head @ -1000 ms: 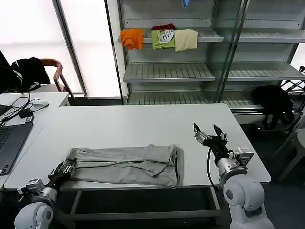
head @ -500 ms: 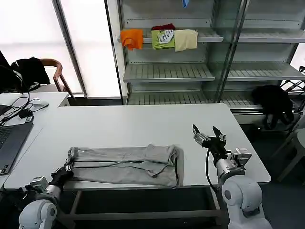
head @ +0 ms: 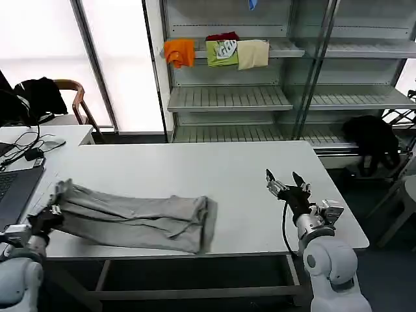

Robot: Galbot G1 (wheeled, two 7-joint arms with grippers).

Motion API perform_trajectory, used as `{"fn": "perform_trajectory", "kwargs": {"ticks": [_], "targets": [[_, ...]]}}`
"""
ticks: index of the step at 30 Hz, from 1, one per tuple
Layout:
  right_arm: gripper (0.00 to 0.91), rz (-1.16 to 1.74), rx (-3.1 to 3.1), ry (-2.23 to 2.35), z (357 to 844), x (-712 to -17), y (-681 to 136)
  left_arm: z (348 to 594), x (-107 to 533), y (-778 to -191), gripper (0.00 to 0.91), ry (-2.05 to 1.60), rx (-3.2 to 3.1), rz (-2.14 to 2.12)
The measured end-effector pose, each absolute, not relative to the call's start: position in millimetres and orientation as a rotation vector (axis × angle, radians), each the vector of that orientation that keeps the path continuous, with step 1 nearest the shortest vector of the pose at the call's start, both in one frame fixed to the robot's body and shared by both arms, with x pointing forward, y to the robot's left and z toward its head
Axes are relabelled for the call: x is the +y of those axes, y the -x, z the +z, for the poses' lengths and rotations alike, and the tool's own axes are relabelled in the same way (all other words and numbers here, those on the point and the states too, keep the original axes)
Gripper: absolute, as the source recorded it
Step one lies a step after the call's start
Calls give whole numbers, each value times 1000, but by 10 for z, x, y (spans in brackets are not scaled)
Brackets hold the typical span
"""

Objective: Fold and organize the clothes.

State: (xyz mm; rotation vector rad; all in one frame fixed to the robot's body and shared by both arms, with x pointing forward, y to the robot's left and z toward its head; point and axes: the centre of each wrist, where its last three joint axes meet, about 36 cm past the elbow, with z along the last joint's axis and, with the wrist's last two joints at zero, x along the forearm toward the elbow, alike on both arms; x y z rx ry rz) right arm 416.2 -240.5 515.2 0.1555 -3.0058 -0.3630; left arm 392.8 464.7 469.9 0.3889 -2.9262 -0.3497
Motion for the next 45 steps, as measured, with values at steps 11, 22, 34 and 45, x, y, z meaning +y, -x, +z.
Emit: {"fn": "perform_trajectory", "kwargs": {"ticks": [11, 22, 34, 45], "targets": [[907, -376, -2975, -147, 5031, -2379, -4180, 5192, 4905, -3910, 10, -463, -2897, -741], [907, -388, -2952, -121, 4959, -2436, -4128, 5053, 3879, -3725, 20, -198, -2980, -835], [907, -390, -2951, -101, 4928, -2442, -4074, 4683, 2898, -3568, 20, 81, -2972, -732], [907, -375, -2949, -93, 4901, -2473, -4051, 4379, 2520, -3667, 20, 103, -2937, -555]]}}
